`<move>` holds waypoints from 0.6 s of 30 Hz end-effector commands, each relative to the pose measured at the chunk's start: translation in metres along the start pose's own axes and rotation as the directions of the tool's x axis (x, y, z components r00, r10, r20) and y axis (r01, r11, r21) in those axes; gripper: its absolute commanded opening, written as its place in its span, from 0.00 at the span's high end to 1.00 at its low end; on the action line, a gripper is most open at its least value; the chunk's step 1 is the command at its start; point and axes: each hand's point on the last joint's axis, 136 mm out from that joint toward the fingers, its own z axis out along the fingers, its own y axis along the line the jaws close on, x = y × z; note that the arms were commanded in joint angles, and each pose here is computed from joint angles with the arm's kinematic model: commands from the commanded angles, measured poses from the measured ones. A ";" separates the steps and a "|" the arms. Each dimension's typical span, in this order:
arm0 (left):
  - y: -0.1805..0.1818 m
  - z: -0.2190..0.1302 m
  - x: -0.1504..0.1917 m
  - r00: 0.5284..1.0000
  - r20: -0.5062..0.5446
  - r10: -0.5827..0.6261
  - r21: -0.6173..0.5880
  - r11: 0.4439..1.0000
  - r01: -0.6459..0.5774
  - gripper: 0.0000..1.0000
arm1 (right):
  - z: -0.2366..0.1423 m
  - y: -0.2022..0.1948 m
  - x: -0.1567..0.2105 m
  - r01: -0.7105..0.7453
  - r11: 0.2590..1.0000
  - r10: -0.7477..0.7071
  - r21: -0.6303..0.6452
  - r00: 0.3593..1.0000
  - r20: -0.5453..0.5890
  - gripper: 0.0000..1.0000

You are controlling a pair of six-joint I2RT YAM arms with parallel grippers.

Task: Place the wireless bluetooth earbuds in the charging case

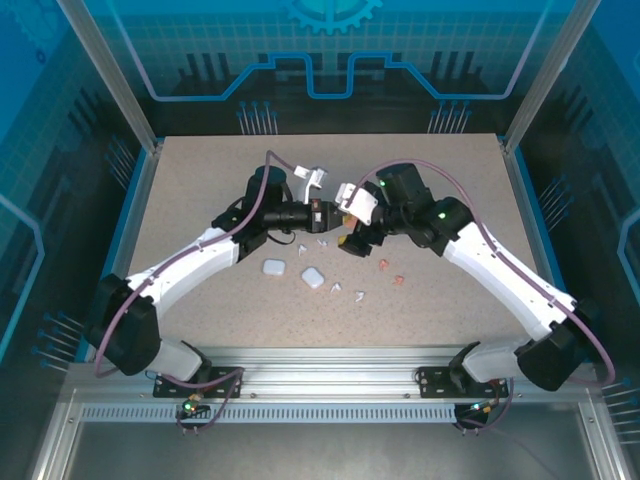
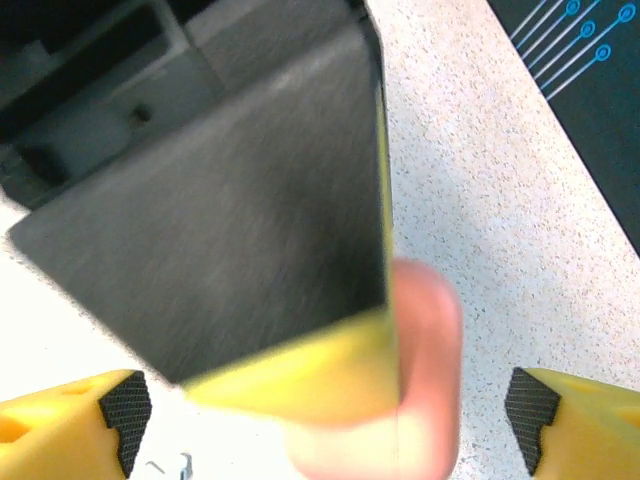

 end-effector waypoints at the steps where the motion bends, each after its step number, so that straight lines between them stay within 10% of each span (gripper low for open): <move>1: -0.013 -0.019 -0.022 0.986 0.103 0.129 -0.019 0.992 -0.128 0.92 | -0.029 0.015 -0.009 -0.044 0.996 0.052 -0.073 0.993 0.107 0.00; 8: -0.024 -0.039 -0.035 0.921 0.223 0.321 -0.011 0.945 -0.327 0.98 | -0.062 0.021 -0.012 -0.095 0.984 0.133 -0.151 0.954 0.268 0.00; 18: -0.064 -0.057 -0.021 0.678 0.409 0.611 0.070 0.720 -0.691 1.00 | -0.076 0.023 -0.031 -0.046 0.956 0.148 -0.291 0.929 0.340 0.14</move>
